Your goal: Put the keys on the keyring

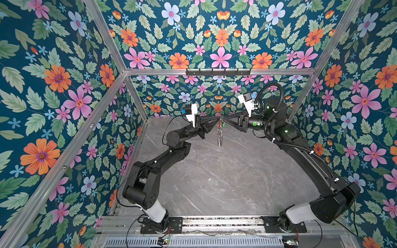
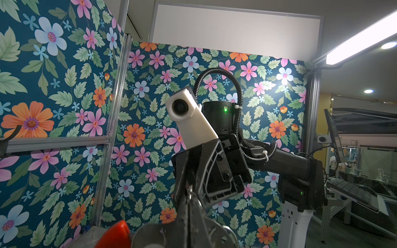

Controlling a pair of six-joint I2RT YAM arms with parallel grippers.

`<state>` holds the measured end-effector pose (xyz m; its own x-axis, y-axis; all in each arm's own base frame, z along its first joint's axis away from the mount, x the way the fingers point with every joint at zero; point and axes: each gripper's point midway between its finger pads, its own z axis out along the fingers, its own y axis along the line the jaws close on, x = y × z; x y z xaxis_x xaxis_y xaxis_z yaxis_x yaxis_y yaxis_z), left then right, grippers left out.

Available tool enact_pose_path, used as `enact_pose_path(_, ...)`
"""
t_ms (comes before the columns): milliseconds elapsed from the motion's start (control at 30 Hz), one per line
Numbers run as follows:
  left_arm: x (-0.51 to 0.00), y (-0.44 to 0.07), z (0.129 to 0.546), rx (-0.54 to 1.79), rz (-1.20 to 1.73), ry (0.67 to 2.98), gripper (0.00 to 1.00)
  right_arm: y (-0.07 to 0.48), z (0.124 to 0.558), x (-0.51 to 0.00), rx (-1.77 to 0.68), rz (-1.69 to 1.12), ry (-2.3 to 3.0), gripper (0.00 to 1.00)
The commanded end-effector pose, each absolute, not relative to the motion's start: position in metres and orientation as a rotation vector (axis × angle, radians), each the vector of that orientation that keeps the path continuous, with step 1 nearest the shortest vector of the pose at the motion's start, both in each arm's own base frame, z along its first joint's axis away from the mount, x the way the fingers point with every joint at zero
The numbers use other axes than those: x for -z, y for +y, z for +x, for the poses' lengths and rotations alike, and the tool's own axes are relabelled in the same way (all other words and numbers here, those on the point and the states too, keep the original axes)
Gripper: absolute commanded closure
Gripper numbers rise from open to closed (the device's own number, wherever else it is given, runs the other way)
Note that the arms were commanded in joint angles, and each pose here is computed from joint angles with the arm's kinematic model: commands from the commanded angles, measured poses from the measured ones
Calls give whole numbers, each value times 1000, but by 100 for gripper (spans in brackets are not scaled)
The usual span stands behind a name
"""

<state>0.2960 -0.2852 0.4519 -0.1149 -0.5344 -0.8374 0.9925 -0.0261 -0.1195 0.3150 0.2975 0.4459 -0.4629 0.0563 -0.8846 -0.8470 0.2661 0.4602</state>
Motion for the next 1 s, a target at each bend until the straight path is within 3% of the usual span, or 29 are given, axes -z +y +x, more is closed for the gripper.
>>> enact_pose_path(0,-462,-281,288,1493,728,808,100,300,310,-455,-1357,-762,1635,86)
enact_pose_path(367,-460,-280,288,1493,728,801,100,301,310,-451,-1372,-755,1642,100)
enact_pose_path(933,-457,-286,282,1507,734,777,100,316,309,-438,-1436,-792,1703,100)
enact_pose_path(967,-456,-286,282,1507,735,778,100,315,309,-439,-1427,-791,1704,92)
